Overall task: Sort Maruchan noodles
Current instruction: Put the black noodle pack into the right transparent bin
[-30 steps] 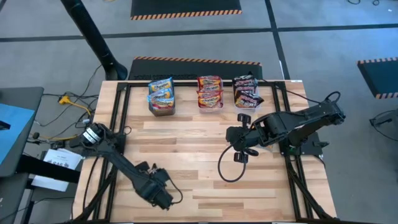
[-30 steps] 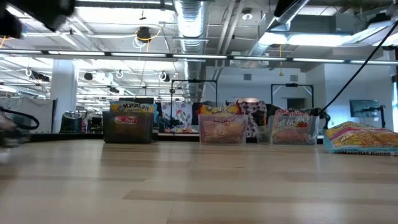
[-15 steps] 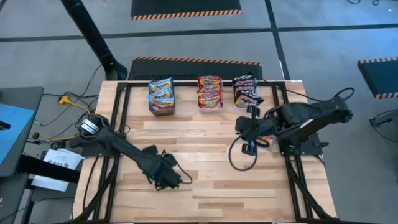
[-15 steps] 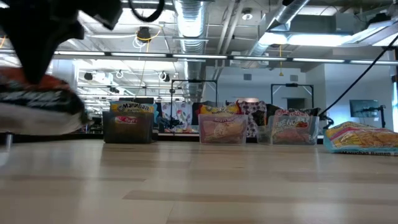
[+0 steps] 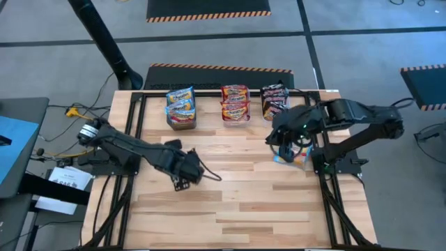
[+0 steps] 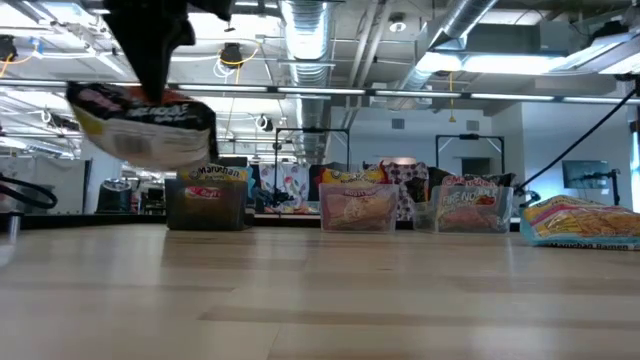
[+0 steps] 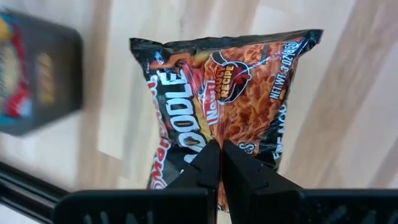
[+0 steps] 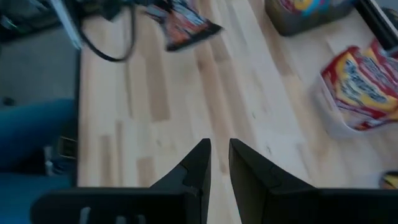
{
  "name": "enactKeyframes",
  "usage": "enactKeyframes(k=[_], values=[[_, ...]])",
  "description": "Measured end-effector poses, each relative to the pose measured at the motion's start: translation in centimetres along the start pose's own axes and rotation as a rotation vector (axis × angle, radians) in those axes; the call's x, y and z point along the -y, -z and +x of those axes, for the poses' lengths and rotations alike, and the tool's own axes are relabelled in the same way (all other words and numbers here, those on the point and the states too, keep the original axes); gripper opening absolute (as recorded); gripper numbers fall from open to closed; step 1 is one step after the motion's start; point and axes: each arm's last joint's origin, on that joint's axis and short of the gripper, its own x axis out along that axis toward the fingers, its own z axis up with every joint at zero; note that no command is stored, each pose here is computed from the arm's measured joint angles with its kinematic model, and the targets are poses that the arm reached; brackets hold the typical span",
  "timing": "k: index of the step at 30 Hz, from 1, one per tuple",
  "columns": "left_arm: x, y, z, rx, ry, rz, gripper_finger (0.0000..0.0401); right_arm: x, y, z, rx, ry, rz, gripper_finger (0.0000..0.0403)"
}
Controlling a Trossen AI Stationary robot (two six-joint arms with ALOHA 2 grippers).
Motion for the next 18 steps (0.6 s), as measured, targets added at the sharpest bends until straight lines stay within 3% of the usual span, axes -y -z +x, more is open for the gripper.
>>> enactKeyframes(k=[9, 18], values=[[-3.3, -1.0, -1.0, 0.082, -0.016, 0.142, 0.0000, 0.4, -0.8, -0.2, 0.077, -0.059, 0.073, 0.0082], [-4.2, -1.7, -1.2, 0.135, -0.009, 0.223, 0.0000, 1.1, 2.9, 5.7, 0.017, -0.048, 0.225, 0.0073]])
